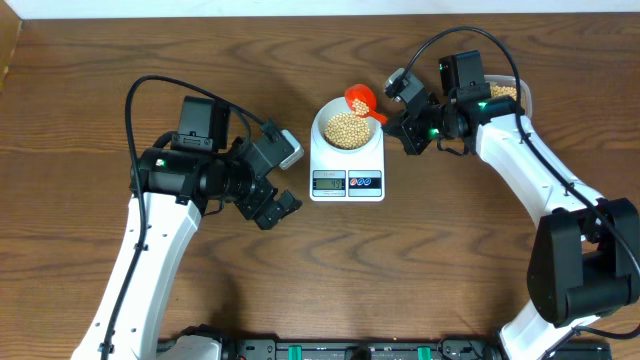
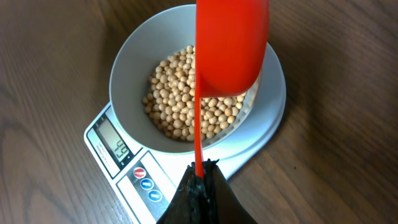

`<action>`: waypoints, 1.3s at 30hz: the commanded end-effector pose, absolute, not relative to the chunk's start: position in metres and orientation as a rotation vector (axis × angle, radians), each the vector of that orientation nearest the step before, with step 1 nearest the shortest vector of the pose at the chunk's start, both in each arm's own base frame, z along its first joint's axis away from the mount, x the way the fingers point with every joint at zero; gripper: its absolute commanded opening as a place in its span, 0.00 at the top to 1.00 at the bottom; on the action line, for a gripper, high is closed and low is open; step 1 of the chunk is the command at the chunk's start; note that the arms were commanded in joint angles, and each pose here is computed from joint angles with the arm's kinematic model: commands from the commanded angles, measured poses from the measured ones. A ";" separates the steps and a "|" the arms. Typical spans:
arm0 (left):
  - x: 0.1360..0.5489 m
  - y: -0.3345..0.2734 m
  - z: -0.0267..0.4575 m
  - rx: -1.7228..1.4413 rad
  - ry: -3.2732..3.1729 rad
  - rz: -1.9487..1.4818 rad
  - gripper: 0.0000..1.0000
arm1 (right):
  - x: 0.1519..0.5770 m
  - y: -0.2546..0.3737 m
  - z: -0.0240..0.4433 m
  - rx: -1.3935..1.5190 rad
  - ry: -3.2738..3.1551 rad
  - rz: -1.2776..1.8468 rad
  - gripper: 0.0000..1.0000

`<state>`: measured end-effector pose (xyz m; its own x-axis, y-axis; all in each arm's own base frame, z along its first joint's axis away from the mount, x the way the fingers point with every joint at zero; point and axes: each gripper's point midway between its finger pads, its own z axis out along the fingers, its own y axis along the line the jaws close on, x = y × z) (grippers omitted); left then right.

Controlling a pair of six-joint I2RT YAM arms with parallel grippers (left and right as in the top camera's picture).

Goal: Scoop item into bowl and weigh 50g on scale
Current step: 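Tilt the red scoop over the bowl, trickling soybeans in slowly, then carry the red scoop right back to the soybean tub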

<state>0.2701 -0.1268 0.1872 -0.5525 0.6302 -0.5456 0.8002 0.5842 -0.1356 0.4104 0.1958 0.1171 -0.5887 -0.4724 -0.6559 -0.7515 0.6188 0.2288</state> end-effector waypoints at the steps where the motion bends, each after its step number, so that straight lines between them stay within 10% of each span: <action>1: 0.271 -0.124 0.194 1.152 2.350 -0.489 0.02 | 0.404 0.206 0.138 -1.001 2.214 0.733 0.99; 39: 0.271 -0.124 0.194 1.152 2.350 -0.489 0.02 | 0.423 0.137 0.184 -0.538 2.156 1.182 0.99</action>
